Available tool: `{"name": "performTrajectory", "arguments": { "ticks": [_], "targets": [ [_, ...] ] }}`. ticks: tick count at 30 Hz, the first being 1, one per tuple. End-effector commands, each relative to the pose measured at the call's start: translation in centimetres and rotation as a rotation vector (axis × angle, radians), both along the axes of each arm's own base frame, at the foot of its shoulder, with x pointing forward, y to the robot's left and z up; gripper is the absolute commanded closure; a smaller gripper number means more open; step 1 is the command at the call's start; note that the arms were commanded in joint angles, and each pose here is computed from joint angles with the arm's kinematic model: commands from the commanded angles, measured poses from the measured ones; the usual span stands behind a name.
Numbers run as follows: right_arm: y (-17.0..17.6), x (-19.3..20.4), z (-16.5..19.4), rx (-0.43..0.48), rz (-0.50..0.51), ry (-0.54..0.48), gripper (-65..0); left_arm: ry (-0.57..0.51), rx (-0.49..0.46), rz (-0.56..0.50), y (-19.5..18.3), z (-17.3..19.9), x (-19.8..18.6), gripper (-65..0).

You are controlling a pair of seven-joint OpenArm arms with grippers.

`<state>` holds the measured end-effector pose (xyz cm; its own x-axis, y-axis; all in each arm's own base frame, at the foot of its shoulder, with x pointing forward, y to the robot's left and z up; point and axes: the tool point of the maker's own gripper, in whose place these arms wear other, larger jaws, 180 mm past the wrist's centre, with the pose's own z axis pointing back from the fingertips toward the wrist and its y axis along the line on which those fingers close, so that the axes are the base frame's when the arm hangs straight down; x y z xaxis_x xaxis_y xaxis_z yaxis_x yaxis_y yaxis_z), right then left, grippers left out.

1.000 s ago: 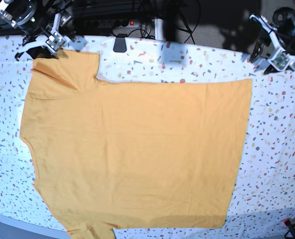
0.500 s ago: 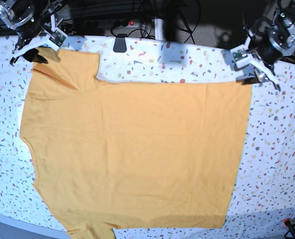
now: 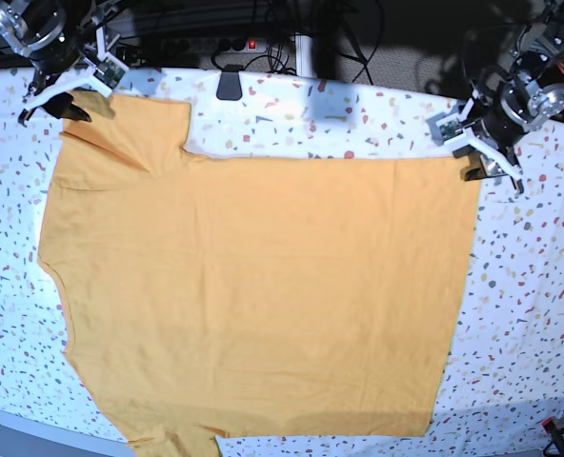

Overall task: Fold the T-shirt properly
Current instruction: 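Move both grippers down to the shirt's shoulder corners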

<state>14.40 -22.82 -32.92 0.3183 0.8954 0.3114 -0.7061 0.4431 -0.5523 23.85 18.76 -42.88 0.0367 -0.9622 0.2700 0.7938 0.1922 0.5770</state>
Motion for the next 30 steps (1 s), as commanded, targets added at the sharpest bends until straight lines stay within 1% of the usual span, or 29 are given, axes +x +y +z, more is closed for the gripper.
{"name": "performTrajectory", "arguments": {
  "ticks": [1,3,4,5,8,9,13,17,23,27,28,30],
  "targets": [
    [0.4,0.4,0.8,0.009,0.022,-0.027,-36.0,-0.027,0.022,0.019,0.6,0.2,0.9,-27.0],
    [0.5,0.4,0.8,0.012,0.025,-0.028,-36.0,-0.053,0.017,0.056,0.7,0.0,1.4,-25.1],
    [0.5,0.4,0.8,0.012,0.024,-0.028,-36.0,-0.053,0.011,0.062,0.6,-0.1,1.4,-22.9],
    [0.5,0.4,0.8,0.012,0.025,-0.028,-36.0,-0.051,0.004,0.065,0.3,-0.2,1.3,-19.0],
    [0.7,0.5,0.9,0.023,0.033,-0.035,-36.0,-0.049,-0.012,0.068,-0.3,-0.3,1.3,-3.4],
    [0.7,0.5,0.9,0.025,0.034,-0.035,-36.0,-0.051,-0.015,0.066,-0.3,-0.3,1.3,0.0],
    [1.2,0.5,0.9,0.062,0.027,-0.03,-36.0,-0.052,-0.017,0.064,-0.4,-0.2,1.3,0.0],
    [0.6,1.1,1.1,0.028,0.016,-0.045,-36.0,-0.053,-0.018,0.064,-0.4,-0.2,1.3,0.0],
    [1.8,2.9,1.4,0.054,0.039,-0.088,-36.0,-0.052,-0.018,0.064,-0.4,-0.2,1.3,0.0],
    [3.1,2.3,-0.4,0.088,0.059,-0.038,-36.0,-0.052,-0.018,0.064,-0.4,-0.2,1.3,0.0],
    [3.2,2.0,-1.2,0.082,0.065,-0.017,-36.0,-0.052,-0.018,0.064,-0.4,-0.2,1.3,0.0],
    [2.8,1.7,-2.9,0.024,0.086,0.013,-36.0,-0.052,-0.018,0.064,-0.4,-0.2,1.3,0.0]
  ]
}}
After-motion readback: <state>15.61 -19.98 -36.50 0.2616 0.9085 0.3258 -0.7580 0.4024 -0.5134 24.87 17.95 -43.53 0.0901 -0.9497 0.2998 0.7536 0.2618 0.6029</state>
